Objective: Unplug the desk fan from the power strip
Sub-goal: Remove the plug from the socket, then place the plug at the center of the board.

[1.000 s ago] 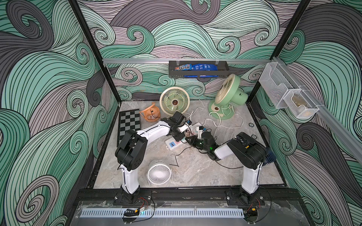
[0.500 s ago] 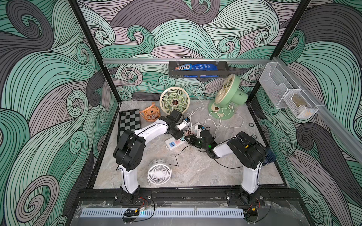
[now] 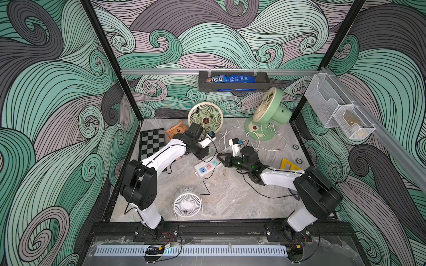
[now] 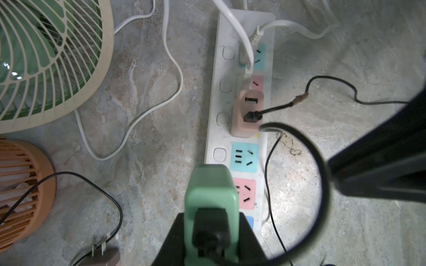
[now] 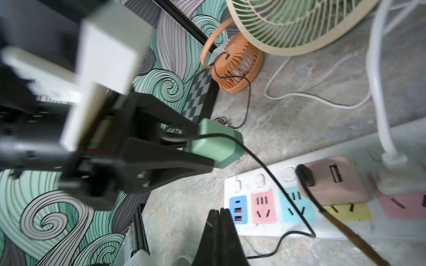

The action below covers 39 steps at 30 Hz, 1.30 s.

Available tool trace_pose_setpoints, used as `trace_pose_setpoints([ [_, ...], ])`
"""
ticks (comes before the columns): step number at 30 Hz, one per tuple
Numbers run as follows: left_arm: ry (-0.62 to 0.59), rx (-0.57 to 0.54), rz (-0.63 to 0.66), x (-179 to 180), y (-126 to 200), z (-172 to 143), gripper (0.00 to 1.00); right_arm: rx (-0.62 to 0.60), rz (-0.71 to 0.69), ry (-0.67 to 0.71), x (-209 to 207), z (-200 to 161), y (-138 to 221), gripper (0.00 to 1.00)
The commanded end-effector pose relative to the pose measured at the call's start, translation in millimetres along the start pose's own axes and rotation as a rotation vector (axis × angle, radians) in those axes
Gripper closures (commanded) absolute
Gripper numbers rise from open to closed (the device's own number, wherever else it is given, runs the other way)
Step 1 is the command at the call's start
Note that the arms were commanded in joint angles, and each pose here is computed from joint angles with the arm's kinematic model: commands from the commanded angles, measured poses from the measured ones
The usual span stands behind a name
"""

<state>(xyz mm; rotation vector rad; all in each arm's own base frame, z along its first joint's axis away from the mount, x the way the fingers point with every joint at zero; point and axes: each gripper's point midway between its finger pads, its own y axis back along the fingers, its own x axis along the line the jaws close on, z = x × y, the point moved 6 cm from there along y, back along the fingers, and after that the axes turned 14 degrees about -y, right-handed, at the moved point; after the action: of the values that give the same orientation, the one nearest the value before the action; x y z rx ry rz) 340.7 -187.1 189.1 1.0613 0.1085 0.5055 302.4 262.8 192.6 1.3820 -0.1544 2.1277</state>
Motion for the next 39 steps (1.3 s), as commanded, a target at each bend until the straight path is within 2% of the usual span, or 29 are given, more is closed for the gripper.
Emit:
trace_pose_setpoints([
  [1,-0.024,-0.001,-0.052,-11.7,25.9,-14.9,1.0,0.046,-0.03,0.033,-2.5,-5.9,18.1,1.0],
  [7,-0.028,0.026,-0.208,-38.1,54.7,-62.0,1.0,0.012,-0.059,0.019,-10.1,1.9,44.2,1.0],
  [12,0.007,0.052,-0.347,-60.0,71.3,-106.1,1.0,0.036,-0.043,0.025,-12.4,0.0,47.5,1.0],
  [17,0.036,0.144,-0.433,-79.2,62.0,-151.1,1.0,0.083,-0.004,0.044,-15.1,-3.8,37.4,1.0],
  [22,0.065,0.173,-0.506,-91.8,56.0,-169.9,1.0,0.139,0.047,0.021,-21.6,-8.6,21.5,1.0],
  [27,0.069,0.182,-0.556,-101.0,47.9,-179.2,1.0,0.142,0.028,-0.005,-36.3,-12.4,7.6,1.0],
  [30,0.082,0.213,-0.595,-101.9,39.2,-185.2,0.94,0.123,-0.01,-0.024,-45.7,-12.4,4.4,0.99],
  [36,0.096,0.241,-0.582,-100.4,33.0,-191.1,0.69,0.052,-0.089,-0.023,-57.6,-8.4,7.6,0.96],
  [39,0.1,0.242,-0.558,-95.7,35.4,-191.1,0.6,0.037,-0.101,-0.021,-59.8,-6.2,6.9,0.96],
])
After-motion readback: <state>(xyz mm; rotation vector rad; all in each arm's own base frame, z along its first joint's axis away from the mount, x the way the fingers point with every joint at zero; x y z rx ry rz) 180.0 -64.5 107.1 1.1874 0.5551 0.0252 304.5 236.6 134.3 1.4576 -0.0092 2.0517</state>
